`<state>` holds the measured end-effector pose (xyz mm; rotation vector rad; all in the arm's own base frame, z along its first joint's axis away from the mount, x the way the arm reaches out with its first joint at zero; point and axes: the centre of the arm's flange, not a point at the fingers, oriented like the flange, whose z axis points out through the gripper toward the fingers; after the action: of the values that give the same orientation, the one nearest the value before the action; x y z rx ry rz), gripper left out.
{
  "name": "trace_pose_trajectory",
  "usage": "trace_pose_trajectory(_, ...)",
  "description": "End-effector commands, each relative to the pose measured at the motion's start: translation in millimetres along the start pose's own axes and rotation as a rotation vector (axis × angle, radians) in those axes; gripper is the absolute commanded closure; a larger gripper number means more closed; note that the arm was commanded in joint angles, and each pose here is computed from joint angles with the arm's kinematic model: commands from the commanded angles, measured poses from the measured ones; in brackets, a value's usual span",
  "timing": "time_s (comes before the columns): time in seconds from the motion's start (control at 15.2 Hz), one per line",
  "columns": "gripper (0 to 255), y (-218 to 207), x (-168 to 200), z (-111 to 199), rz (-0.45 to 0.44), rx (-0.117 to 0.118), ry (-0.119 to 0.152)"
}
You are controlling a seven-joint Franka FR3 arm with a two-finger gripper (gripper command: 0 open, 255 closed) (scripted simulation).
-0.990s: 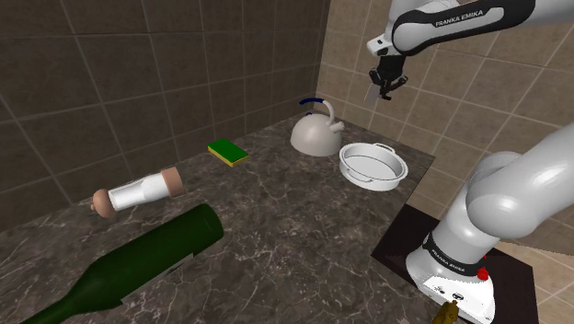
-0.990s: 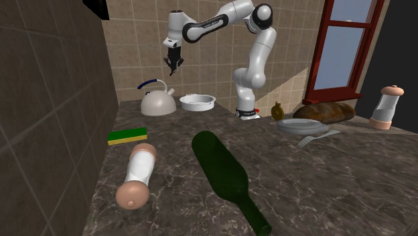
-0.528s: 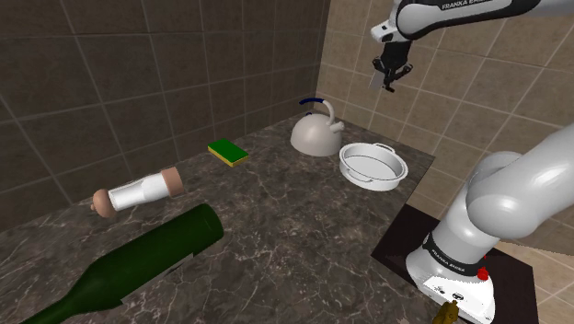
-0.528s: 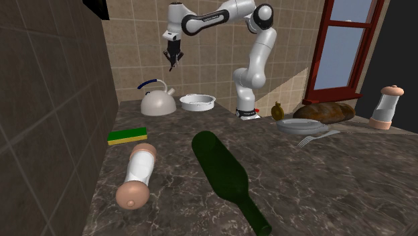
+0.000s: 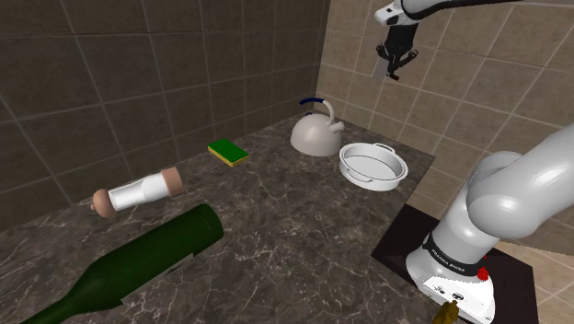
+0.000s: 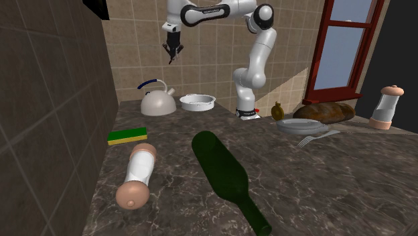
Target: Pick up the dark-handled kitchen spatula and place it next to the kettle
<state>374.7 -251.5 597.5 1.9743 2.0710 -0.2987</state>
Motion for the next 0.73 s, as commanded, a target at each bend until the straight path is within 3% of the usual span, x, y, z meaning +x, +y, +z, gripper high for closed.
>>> trace_pose_trajectory(0.0,255,1,-4,-9,0.0,0.0,0.0)
trace_pose_trajectory(0.53,255,2,-18,-48,0.0,0.0,0.0)
trace_pose_trajectory(0.66,255,28,-16,-47,0.0,0.0,0.0)
